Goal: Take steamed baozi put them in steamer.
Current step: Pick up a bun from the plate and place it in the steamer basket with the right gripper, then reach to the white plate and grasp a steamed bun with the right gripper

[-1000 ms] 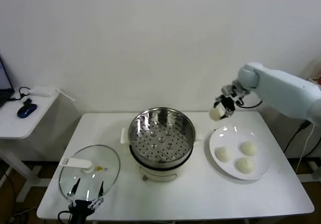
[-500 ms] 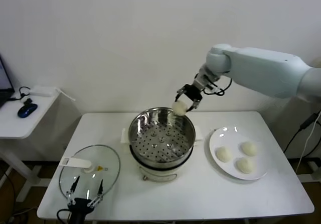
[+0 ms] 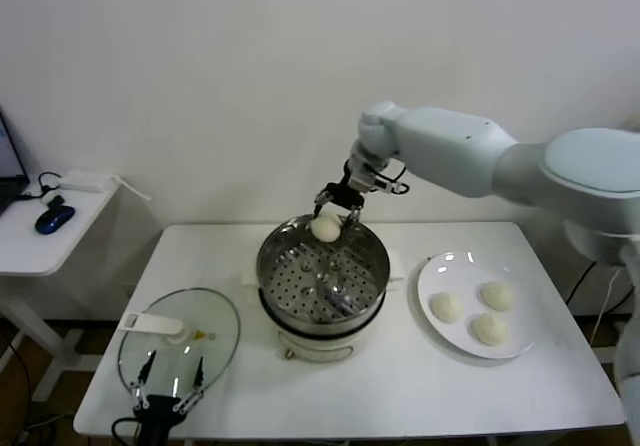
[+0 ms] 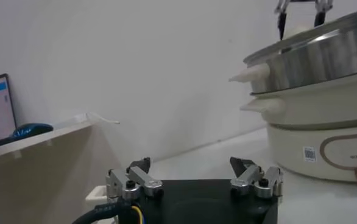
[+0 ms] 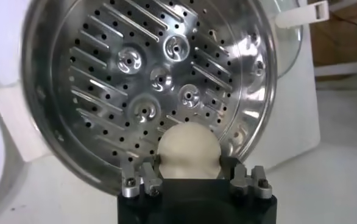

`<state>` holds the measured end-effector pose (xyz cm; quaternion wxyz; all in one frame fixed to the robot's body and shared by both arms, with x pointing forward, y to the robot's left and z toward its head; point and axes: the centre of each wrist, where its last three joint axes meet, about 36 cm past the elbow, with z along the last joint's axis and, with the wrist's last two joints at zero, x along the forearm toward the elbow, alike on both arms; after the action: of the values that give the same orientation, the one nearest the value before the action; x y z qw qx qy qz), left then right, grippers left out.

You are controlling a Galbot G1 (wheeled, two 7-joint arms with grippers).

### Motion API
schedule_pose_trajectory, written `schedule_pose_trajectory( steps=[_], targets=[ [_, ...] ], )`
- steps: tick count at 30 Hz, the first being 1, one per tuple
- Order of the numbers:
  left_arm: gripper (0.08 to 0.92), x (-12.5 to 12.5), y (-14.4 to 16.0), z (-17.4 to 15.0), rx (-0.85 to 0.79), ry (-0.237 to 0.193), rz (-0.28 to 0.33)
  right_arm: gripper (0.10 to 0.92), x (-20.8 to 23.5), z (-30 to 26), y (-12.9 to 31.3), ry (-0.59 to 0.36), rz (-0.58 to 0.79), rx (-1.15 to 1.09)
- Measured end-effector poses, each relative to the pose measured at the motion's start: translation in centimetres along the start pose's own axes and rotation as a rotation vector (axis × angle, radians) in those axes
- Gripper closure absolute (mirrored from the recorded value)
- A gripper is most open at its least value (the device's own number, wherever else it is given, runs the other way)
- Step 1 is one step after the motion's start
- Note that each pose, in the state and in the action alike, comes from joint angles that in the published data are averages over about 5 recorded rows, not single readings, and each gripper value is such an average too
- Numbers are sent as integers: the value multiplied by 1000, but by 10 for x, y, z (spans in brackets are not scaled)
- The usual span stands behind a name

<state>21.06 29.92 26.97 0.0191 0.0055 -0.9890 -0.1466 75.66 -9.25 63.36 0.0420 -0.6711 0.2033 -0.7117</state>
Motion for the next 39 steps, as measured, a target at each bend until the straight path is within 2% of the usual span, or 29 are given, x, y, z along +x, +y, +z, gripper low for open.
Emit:
schedule_pose_trajectory(
  steps=[10, 13, 18, 21, 30, 39],
  targets=[
    [177, -3, -1, 2, -1, -2, -2, 358, -25, 2, -6, -11, -15, 17],
    [177, -3, -2, 1, 0, -3, -1, 326, -27, 2, -8, -7, -13, 16],
    [177, -4, -2, 1, -3, -4, 1, 227, -28, 3, -9, -5, 0, 13],
    [177, -4, -3, 1, -4, -6, 2, 202, -24, 4, -9, -4, 3, 11],
    [177, 0, -3, -1, -12, -1, 10, 199, 22, 6, 5, -25, 11, -25],
    [177, 5, -6, -2, -10, 11, 24, 200, 86, 0, 79, -78, 25, -149]
  ],
)
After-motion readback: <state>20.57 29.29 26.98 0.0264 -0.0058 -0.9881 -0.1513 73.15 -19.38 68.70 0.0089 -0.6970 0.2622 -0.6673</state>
